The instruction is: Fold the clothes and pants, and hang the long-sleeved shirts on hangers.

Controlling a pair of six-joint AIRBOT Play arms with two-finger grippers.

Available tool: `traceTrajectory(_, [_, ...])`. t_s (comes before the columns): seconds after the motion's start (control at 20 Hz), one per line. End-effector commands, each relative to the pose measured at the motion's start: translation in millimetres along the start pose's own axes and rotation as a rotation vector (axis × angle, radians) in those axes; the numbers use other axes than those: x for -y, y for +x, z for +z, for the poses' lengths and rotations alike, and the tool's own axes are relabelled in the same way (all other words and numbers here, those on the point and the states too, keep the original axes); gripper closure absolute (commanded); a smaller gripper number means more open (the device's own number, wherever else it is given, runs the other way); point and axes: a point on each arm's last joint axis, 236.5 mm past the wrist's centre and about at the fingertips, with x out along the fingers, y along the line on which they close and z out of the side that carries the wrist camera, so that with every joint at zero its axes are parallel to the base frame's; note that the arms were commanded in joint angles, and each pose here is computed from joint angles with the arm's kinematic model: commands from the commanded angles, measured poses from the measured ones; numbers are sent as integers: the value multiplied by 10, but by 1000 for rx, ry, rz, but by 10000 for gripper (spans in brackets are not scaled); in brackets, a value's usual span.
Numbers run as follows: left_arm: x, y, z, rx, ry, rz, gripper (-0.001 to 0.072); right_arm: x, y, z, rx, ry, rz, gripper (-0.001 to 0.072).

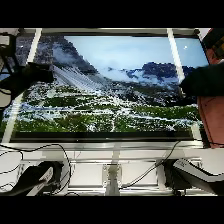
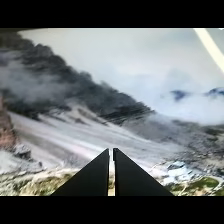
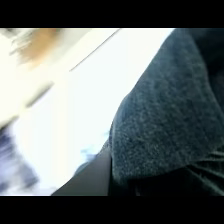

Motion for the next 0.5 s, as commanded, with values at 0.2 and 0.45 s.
traceTrajectory(0.2, [-147,-79,-303,-122,-24,10,633,1992,-1328,-665,-226,179,-804,694])
traceTrajectory(0.45, [-147,-79,-303,-122,-24,10,633,1911,-1214,-556,-174,183,-748,86])
